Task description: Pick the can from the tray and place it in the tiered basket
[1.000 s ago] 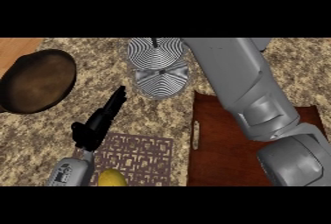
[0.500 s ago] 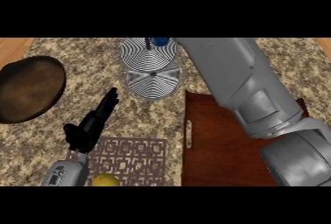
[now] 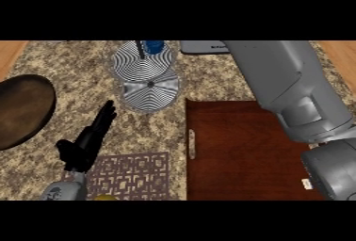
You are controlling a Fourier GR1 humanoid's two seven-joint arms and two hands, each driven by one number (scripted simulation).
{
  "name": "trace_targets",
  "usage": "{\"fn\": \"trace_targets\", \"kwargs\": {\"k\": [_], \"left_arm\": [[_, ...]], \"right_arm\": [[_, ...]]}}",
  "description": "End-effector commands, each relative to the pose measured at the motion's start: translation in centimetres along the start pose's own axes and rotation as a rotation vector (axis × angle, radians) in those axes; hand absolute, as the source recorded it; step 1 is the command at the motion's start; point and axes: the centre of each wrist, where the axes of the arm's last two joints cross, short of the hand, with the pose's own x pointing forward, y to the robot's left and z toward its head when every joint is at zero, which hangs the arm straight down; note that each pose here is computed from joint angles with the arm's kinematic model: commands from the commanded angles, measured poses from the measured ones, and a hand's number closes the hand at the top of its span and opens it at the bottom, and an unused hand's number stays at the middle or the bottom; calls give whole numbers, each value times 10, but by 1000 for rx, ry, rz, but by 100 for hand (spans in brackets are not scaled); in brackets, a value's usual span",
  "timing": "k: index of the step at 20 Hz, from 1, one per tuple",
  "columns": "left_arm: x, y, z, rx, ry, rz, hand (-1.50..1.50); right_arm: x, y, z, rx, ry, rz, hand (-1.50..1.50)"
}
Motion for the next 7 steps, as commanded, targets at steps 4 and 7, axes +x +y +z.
{"fn": "trace_targets", "kwargs": {"k": [4,7], "left_arm": [[-3,5,9,73,30,21,0],[0,15,13,66,41,4,0]], "right_arm": [[-16,-27,-22,-38,11,-92,-150],[-28,-44,-38,-24,15,-53,-150]]}}
